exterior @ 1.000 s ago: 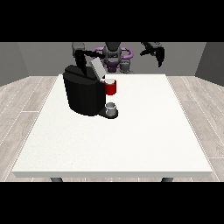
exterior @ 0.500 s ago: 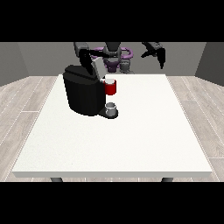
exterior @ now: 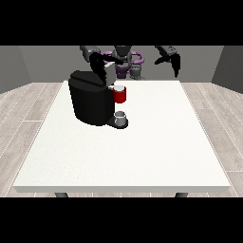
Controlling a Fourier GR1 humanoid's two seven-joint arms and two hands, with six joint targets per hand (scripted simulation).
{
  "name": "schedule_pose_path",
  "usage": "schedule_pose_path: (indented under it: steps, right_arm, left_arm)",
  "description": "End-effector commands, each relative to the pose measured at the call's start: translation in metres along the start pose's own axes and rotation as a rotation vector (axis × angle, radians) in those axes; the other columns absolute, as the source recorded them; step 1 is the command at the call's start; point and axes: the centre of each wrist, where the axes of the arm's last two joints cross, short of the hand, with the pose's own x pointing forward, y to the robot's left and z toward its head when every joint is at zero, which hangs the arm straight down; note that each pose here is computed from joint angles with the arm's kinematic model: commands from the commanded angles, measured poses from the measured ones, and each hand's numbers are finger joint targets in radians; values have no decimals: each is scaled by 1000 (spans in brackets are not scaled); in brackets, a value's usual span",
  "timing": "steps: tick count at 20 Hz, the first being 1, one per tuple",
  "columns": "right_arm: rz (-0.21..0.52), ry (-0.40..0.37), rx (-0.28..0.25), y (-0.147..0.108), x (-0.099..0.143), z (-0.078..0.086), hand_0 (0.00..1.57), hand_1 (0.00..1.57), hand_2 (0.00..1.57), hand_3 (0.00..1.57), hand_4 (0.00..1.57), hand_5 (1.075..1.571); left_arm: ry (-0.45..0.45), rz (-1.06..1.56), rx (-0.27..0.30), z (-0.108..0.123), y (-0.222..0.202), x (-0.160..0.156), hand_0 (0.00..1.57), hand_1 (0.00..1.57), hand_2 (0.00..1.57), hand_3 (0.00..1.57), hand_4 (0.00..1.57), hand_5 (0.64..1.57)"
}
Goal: Insert the coffee pod into the coffee machine and close the lid
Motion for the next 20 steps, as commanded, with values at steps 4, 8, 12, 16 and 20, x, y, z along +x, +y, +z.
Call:
schedule_pose_path:
  steps: [4,8,12,16,20]
  right_arm:
    - [41,-91,63,21,23,-8,0,0,0,0,0,1571]
    - [135,-172,102,43,53,-7,0,0,0,0,102,1571]
    - [150,-195,41,37,81,-10,0,0,0,0,219,1571]
    - [177,-200,-7,13,92,-13,0,0,0,0,241,1571]
    - [200,-195,-17,9,110,-9,0,0,0,0,102,1571]
  left_arm:
    - [-18,-24,-27,-5,4,11,0,0,0,0,383,1571]
    - [-45,-18,-20,-11,-14,3,0,0,0,0,331,1571]
    - [-87,7,-62,-17,-12,9,0,0,0,0,379,1571]
    - [-129,-10,-92,-28,-22,28,0,0,0,0,398,1571]
    - [-120,-15,-137,-32,-16,30,0,0,0,0,424,1571]
